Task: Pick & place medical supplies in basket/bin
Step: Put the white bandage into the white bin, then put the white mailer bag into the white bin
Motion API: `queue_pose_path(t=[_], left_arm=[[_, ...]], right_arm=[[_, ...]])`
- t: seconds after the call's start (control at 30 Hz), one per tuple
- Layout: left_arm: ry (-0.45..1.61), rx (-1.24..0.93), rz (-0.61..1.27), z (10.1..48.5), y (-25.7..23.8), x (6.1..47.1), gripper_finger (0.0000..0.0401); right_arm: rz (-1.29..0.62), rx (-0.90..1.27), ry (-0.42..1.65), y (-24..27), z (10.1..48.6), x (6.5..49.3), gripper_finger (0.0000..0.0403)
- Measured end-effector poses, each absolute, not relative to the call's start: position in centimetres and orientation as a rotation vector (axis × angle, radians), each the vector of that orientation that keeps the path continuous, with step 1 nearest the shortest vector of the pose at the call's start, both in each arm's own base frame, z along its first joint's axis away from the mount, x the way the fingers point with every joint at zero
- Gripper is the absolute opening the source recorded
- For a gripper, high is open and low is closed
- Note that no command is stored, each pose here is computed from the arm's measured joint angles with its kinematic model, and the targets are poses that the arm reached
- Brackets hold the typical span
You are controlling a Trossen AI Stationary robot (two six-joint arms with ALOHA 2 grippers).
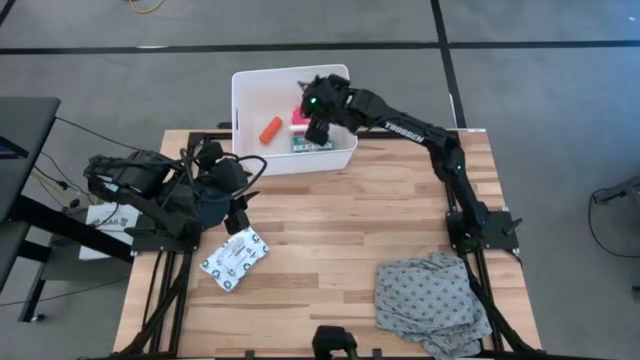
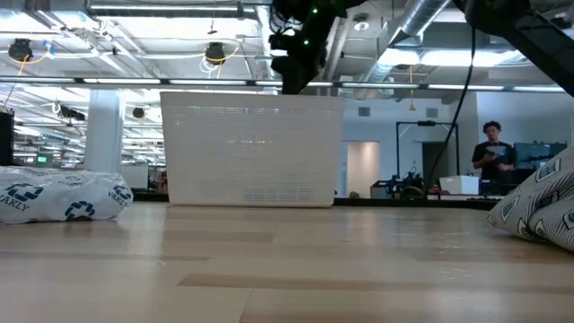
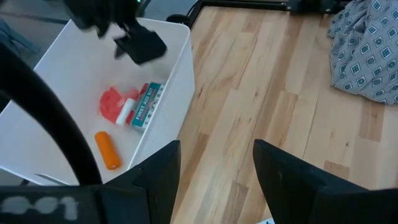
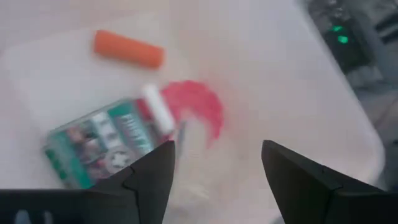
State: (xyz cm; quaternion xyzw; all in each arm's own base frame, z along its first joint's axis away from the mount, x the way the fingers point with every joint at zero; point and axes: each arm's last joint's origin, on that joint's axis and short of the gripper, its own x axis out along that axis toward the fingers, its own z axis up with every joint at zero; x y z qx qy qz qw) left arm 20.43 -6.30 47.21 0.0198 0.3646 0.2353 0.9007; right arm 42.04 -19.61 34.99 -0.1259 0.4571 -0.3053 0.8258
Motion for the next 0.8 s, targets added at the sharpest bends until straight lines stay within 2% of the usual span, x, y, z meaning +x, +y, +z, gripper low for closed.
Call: queue_pose_path(t=[0.27, 0.6, 0.8], left_arm=[[0.755, 0.042, 0.487, 47.2, -6.3, 20.4, 0.0192], [0.761, -0.003, 0.481, 47.0, -6.5, 20.5, 0.0192], [0.861, -0.002, 0.494, 43.4, -7.9, 20.8, 0.0192]], right_arm=[[-0.750, -0.482, 1.069, -18.1, 34.0, 43.4, 0.0235], [-0.637, -0.612, 0.952, -10.1, 38.7, 42.7, 0.0235], [-0.556, -0.634, 0.884, -5.1, 41.9, 40.6, 0.0235]])
